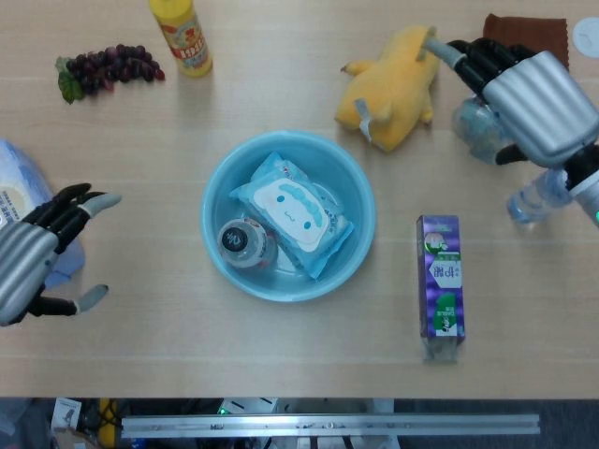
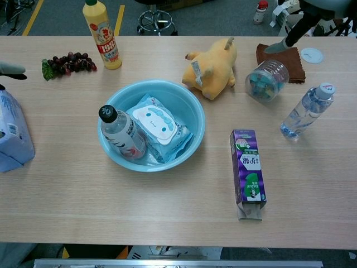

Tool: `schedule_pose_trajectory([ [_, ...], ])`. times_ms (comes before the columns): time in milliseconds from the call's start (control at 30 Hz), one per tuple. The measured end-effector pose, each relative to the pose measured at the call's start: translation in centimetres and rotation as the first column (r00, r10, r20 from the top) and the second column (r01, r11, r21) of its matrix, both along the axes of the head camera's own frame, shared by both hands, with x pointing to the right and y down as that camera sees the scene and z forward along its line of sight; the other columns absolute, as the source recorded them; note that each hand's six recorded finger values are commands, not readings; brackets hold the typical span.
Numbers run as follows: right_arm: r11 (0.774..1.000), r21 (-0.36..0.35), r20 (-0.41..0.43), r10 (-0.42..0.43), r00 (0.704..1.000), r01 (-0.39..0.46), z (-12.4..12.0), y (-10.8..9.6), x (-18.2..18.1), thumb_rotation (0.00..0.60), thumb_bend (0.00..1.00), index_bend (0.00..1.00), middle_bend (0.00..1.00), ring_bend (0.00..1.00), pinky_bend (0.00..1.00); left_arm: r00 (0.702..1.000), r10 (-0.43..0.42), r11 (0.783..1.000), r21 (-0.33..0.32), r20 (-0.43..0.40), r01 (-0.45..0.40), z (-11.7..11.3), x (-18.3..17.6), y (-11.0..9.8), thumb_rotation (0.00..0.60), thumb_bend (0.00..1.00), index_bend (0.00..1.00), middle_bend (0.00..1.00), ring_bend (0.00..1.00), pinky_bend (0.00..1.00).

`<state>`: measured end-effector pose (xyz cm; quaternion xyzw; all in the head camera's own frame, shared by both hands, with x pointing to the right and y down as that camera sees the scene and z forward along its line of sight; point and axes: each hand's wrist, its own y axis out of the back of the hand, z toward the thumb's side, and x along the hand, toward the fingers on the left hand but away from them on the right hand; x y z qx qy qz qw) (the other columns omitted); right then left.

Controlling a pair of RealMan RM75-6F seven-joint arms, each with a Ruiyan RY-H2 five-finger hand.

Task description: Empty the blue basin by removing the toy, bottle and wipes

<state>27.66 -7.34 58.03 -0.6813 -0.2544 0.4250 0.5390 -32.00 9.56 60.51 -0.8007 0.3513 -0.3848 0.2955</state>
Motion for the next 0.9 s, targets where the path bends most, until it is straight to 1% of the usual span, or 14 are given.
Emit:
schedule_pose_trajectory([
  [133, 1.0, 0.008, -0.003, 0.028, 1.0, -0.028, -0.5, 0.0, 1.2, 0.6, 0.0, 0.0, 0.19, 0.19, 0.38, 0.994, 0.038, 0.996, -0.079, -0.1, -0.046, 1.6, 2.3, -0.9, 0.6, 0.24, 0.05, 0.12, 0.1, 0.27],
  [367, 0.998, 0.008, -0.011, 0.059, 0.998, -0.059, -0.8, 0.2, 2.8, 0.6, 0.0, 0.0, 0.19, 0.19, 0.38, 0.976, 0.038, 0.979, -0.189, -0.216, -0.08, 4.1, 4.9, -1.9, 0.6, 0.23, 0.02, 0.1, 0.1, 0.27],
  [633, 0.997, 0.007, -0.02, 0.08, 0.997, -0.08, -0.9, 0.4, 4.1, 0.6, 0.0, 0.0, 0.19, 0.19, 0.38, 0.965, 0.035, 0.966, -0.239, -0.26, -0.099, 6.7, 7.1, -2.7, 0.6, 0.23, 0.0, 0.1, 0.1, 0.27],
  [800, 0.996, 0.005, -0.024, 0.094, 0.995, -0.093, -0.8, 0.5, 4.9, 0.6, 0.0, 0.0, 0.19, 0.19, 0.38, 0.961, 0.031, 0.96, -0.26, -0.273, -0.105, 7.8, 8.3, -2.9, 0.6, 0.23, 0.0, 0.1, 0.1, 0.27],
  [900, 0.995, 0.001, -0.022, 0.103, 0.994, -0.103, -0.8, 0.6, 5.4, 0.6, 0.0, 0.0, 0.2, 0.19, 0.38, 0.958, 0.035, 0.959, -0.261, -0.284, -0.112, 8.1, 9.1, -3.0, 0.6, 0.23, 0.0, 0.09, 0.1, 0.27],
])
